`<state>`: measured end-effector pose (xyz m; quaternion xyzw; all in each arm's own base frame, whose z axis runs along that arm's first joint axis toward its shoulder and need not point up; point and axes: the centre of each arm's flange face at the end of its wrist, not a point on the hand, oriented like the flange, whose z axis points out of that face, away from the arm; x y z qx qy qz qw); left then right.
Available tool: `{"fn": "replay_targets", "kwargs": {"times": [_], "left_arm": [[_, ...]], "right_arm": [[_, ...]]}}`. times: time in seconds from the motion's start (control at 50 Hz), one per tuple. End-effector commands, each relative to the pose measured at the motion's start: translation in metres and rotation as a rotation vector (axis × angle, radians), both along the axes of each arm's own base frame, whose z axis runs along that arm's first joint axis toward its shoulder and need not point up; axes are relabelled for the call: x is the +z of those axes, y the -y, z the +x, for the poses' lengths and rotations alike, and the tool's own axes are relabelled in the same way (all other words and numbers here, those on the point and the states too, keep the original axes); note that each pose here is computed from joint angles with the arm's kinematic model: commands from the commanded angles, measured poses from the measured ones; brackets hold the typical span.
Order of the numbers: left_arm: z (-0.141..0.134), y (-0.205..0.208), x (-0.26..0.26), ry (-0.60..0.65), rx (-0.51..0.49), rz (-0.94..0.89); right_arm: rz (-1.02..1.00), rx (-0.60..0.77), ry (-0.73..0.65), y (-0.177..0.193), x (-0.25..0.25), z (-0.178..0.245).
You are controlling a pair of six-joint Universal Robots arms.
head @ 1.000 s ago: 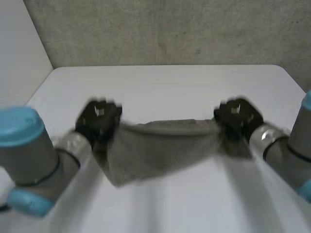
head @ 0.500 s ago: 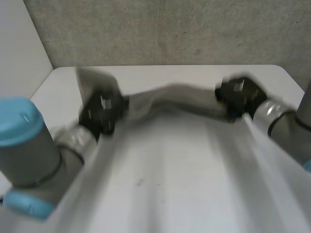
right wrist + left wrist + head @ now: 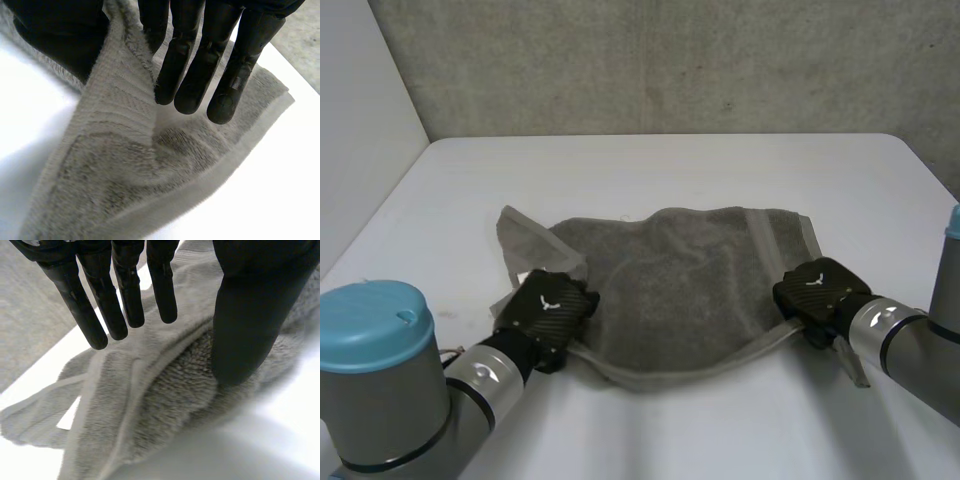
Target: Fold the towel.
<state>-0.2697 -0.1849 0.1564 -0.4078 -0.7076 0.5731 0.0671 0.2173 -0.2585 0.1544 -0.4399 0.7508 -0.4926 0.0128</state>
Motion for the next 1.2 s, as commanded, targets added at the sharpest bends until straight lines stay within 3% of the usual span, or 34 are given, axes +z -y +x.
{"fn": "replay_targets", "kwargs": {"times": [0.02,0.12,0.3,0.58,0.74,1.08,1.2], "left_arm": [[0.011,0.018,0.004,-0.013,0.055,-0.033],[0.020,0.033,0.005,-0.020,0.062,-0.037],[0.032,0.046,-0.002,0.021,-0.066,-0.037],[0.058,0.049,-0.017,0.062,-0.025,0.046],[0.056,0.042,-0.027,0.043,-0.070,0.099],[0.051,0.044,-0.048,0.043,-0.084,0.166],[0.045,0.049,-0.042,-0.009,-0.074,0.165]], "right_arm": [[-0.005,-0.032,0.002,0.007,-0.001,-0.009],[-0.010,-0.032,0.003,0.008,-0.001,-0.009],[-0.014,-0.033,0.004,0.008,-0.002,-0.009],[-0.031,-0.050,0.006,0.014,-0.004,-0.013],[-0.027,-0.057,0.012,0.016,-0.007,-0.013],[-0.018,-0.064,0.019,0.016,-0.009,-0.013],[-0.022,-0.068,0.020,0.017,-0.008,-0.014]]}}
